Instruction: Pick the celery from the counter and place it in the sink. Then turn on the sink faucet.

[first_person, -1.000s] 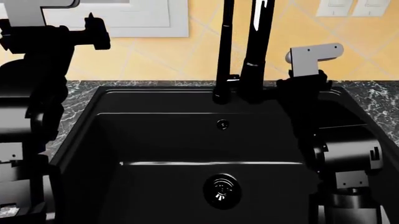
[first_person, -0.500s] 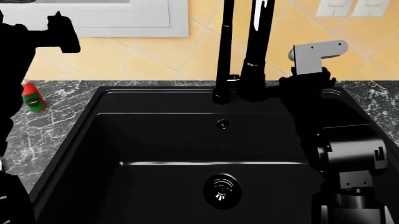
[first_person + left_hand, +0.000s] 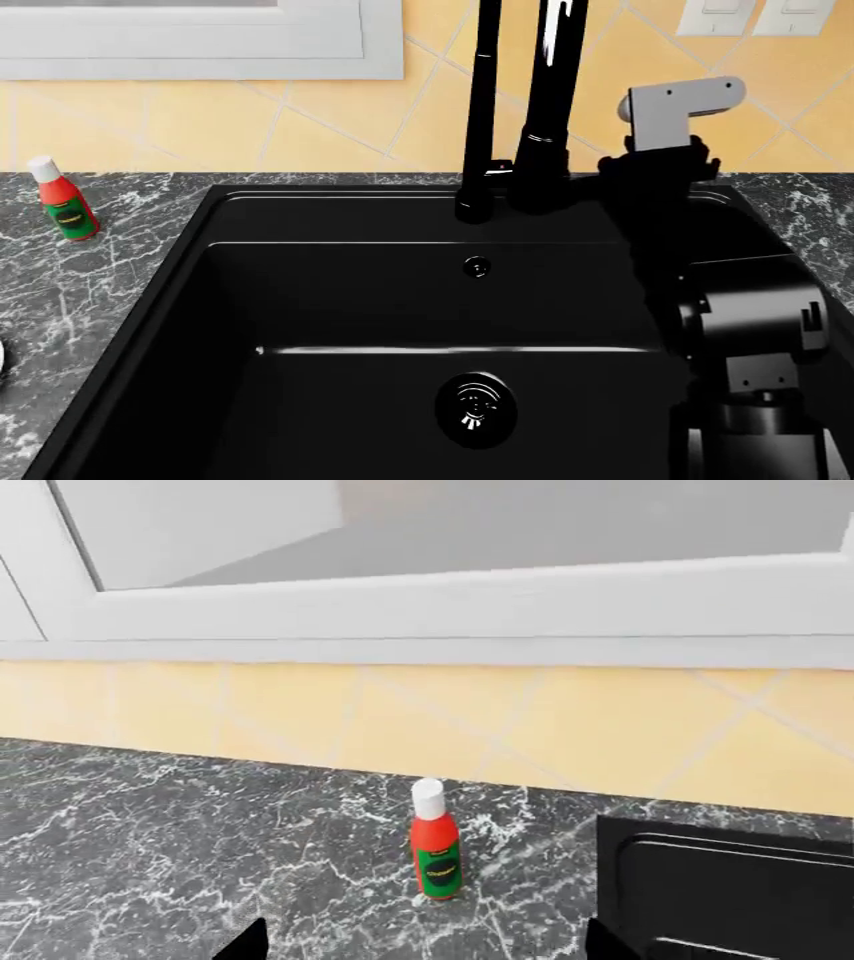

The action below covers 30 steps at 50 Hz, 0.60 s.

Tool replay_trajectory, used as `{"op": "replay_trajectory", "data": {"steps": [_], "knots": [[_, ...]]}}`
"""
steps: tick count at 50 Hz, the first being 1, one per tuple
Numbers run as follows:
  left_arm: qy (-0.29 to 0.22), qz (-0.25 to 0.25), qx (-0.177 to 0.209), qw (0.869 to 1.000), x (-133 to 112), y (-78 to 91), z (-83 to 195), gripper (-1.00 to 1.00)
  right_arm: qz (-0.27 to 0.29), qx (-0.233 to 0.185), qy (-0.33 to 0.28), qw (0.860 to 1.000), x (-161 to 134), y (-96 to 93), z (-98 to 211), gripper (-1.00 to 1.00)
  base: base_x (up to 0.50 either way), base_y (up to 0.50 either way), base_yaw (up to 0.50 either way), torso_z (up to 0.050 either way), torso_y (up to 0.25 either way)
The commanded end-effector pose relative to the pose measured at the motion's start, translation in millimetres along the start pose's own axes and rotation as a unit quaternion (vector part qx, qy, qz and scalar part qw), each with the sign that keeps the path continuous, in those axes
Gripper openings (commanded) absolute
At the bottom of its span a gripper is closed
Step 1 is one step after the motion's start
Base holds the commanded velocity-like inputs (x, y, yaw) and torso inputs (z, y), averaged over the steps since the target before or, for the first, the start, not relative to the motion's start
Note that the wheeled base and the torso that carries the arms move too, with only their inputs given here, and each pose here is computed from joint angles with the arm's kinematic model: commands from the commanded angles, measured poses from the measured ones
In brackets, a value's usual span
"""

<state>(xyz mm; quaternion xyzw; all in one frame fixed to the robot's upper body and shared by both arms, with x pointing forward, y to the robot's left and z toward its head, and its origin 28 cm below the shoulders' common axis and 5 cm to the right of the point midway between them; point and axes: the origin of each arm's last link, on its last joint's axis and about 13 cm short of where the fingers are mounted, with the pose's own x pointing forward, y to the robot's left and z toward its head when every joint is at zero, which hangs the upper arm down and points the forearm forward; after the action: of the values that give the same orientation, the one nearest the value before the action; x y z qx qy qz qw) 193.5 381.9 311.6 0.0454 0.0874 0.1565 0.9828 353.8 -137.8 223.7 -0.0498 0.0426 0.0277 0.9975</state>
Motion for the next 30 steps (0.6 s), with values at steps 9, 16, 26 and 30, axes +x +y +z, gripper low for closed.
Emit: {"op": "replay_trajectory", "data": {"steps": [9,16,26,30], "knots": [[0.083,-0.015,0.025,0.996,-33,24.5,-11,1.00,0.005,-0.003,0.002,1.000,2,2.9,1,1.00,0.00,0.00,0.00,0.000,0.000],[0.099,-0.005,0.010,0.995,-35,30.2,-19,1.00,0.002,-0.005,0.001,1.000,2,1.6,2,1.00,0.00,0.00,0.00,0.000,0.000],[0.139,-0.006,-0.013,0.990,-35,31.6,-40,1.00,-0.001,-0.004,0.000,1.000,3,-0.5,0,1.00,0.00,0.00,0.00,0.000,0.000],[0.146,-0.006,-0.018,0.989,-35,33.9,-42,1.00,-0.001,-0.009,0.002,1.000,2,-0.3,-1,1.00,0.00,0.00,0.00,0.000,0.000]]}}
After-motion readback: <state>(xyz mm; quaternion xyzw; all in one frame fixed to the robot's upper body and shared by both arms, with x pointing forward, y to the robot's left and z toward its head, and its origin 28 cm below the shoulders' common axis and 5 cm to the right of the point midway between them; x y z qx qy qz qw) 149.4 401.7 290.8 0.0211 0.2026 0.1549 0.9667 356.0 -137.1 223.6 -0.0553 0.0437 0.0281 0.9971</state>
